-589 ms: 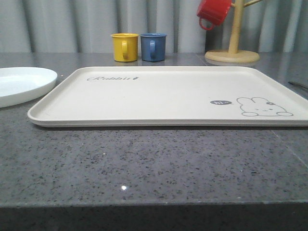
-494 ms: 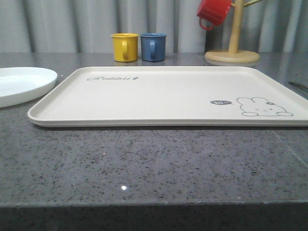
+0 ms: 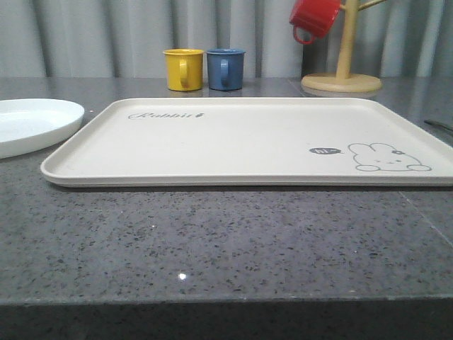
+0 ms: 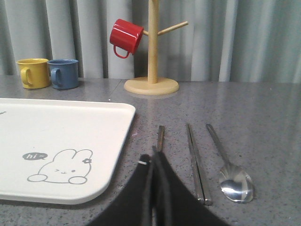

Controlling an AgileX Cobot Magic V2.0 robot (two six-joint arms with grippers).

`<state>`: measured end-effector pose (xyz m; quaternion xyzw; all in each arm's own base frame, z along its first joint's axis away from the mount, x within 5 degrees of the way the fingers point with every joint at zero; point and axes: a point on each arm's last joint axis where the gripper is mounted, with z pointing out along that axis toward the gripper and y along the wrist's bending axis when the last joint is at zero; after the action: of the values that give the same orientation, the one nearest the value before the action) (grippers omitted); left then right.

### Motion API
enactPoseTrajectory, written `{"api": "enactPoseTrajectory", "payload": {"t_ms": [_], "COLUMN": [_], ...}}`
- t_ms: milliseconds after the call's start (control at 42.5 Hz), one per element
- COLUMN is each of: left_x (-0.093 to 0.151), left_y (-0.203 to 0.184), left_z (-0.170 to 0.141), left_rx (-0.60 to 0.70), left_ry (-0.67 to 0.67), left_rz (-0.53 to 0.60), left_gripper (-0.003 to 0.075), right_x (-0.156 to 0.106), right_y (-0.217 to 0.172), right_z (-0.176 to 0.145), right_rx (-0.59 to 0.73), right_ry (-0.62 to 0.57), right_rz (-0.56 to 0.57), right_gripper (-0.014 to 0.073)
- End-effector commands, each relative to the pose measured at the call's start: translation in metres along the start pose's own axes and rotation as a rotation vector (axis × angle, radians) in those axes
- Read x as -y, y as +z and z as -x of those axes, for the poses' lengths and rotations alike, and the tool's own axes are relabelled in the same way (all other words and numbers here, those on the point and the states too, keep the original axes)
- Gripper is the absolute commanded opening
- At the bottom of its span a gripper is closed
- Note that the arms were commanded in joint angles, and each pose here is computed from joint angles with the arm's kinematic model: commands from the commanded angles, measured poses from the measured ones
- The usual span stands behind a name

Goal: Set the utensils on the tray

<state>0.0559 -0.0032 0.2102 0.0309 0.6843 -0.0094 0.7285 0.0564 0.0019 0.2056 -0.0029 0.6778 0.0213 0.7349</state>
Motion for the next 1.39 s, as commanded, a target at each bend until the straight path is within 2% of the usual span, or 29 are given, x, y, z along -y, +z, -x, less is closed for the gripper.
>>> {"api": "enactPoseTrajectory", "payload": {"t_ms": [0, 141, 235, 447, 541, 706, 895, 1153, 1201, 1248, 1318, 1365], "left_x": [0.0, -0.001, -0.001, -0.003, -0.005, -0.006, -0.006, -0.004, -0.004, -0.004, -0.004, -0.004], "left_y": [-0.002, -0.003, -0.006, -0.023, -0.026, -0.01, 0.019, 0.046, 0.049, 0.051, 0.054, 0.056], "left_z": [0.004, 0.014, 0.033, 0.107, 0.138, 0.173, 0.16, 0.136, 0.134, 0.132, 0.129, 0.128], "left_rx": [0.083, 0.187, 0.256, 0.294, 0.246, 0.014, -0.236, -0.389, -0.412, -0.429, -0.454, -0.471], "left_ry": [-0.011, -0.019, -0.026, -0.011, -0.006, 0.006, -0.001, -0.011, -0.011, -0.011, -0.011, -0.011], "left_rz": [0.003, 0.006, 0.008, 0.008, 0.009, 0.009, -0.001, -0.01, -0.01, -0.011, -0.012, -0.012], "left_gripper": [-0.002, -0.002, -0.002, -0.002, -0.002, -0.002, -0.002, -0.002, -0.0013, 0.0027, 0.0147, 0.0268], "right_x": [0.001, 0.001, 0.0, -0.003, -0.005, -0.008, -0.008, -0.008, -0.008, -0.008, -0.008, -0.008], "right_y": [-0.002, -0.003, -0.005, -0.009, -0.004, 0.013, 0.04, 0.061, 0.063, 0.065, 0.068, 0.07], "right_z": [0.01, 0.017, 0.032, 0.088, 0.114, 0.144, 0.137, 0.119, 0.116, 0.113, 0.109, 0.106], "right_rx": [0.117, 0.157, 0.167, 0.16, 0.078, -0.127, -0.304, -0.47, -0.499, -0.53, -0.571, -0.596], "right_ry": [0.001, 0.014, 0.046, 0.046, 0.042, 0.03, 0.021, 0.021, 0.022, 0.021, 0.022, 0.022], "right_rz": [-0.008, -0.01, -0.006, 0.014, 0.026, 0.042, 0.039, 0.039, 0.039, 0.04, 0.041, 0.041], "right_gripper": [-0.0113, -0.0113, -0.0113, -0.0113, -0.0113, -0.0113, -0.0113, -0.0106, -0.0081, -0.0018, 0.0132, 0.0253]}}
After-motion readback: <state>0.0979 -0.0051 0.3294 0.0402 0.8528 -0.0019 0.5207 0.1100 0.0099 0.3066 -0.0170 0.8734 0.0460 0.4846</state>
